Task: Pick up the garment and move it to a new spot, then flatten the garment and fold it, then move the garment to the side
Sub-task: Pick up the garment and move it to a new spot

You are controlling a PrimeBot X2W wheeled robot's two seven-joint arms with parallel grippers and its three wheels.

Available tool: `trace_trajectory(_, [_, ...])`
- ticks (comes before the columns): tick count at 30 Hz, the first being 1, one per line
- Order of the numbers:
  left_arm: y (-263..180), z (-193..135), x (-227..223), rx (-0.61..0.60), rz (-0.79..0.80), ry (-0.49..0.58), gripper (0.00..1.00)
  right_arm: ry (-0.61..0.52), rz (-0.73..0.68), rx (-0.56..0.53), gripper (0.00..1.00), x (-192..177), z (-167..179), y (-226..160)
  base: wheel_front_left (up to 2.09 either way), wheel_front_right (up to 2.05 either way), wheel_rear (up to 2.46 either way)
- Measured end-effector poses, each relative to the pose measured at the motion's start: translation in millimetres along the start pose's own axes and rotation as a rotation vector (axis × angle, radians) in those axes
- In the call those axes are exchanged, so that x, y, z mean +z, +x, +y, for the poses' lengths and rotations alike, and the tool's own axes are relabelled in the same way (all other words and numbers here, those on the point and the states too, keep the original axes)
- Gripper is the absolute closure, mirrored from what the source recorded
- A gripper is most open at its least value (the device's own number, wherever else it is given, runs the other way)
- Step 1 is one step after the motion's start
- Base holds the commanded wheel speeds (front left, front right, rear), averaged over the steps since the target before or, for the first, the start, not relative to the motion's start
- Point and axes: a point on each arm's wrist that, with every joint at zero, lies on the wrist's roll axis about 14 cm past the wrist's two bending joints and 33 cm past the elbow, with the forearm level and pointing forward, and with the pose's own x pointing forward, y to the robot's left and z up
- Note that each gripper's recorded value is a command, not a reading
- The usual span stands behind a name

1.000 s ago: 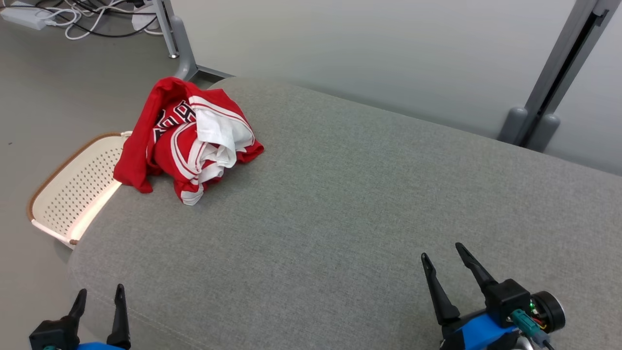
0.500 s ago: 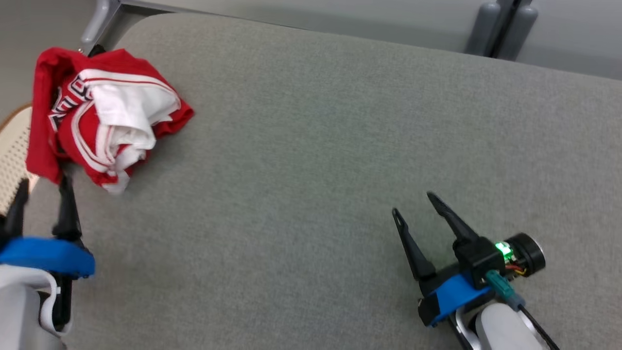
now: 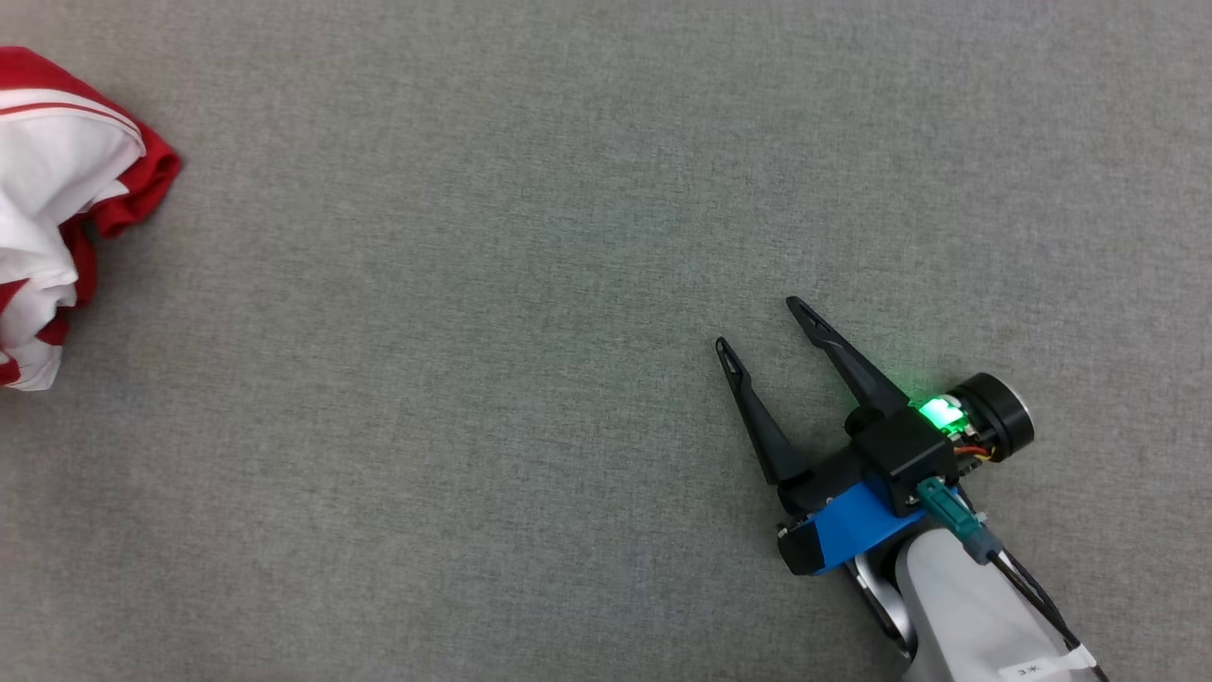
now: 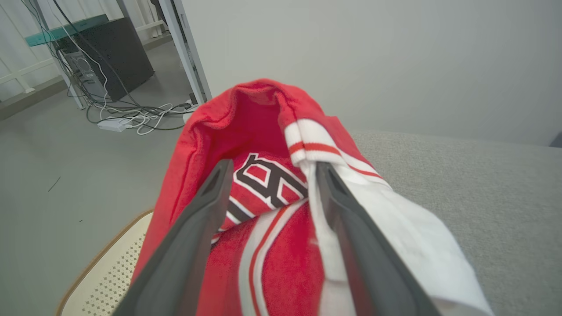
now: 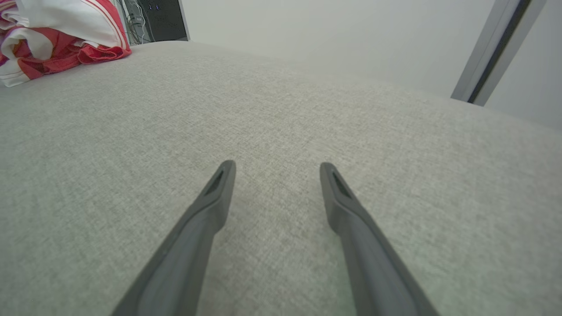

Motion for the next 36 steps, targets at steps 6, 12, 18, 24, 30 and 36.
trace_trajectory(6, [19,9,-27,0.032,0.098,0.028,0.0,0.024,0.001,-0.024,0.0,-9,-9,3,0.0,0.0,0.0])
trace_trajectory(12, [26,3,-54,0.032,0.183,-0.006,0.4,0.041,-0.004,-0.036,0.0,-11,-15,5,0.0,0.0,0.0])
trace_trajectory(18, [26,-3,-50,0.007,0.191,-0.015,1.0,0.044,-0.014,-0.051,0.0,-5,-19,3,0.0,0.0,0.0])
trace_trajectory(24, [31,-20,8,-0.078,0.053,-0.004,1.0,0.04,-0.026,-0.071,0.0,8,-23,-6,0.0,0.0,0.0])
trace_trajectory(30, [26,-57,82,-0.211,-0.14,0.033,1.0,0.058,-0.057,-0.095,0.0,29,-22,-23,0.0,0.0,0.0])
trace_trajectory(36, [6,-123,146,-0.391,-0.334,0.03,1.0,0.071,-0.086,-0.158,0.0,47,-29,-53,0.0,0.0,0.0])
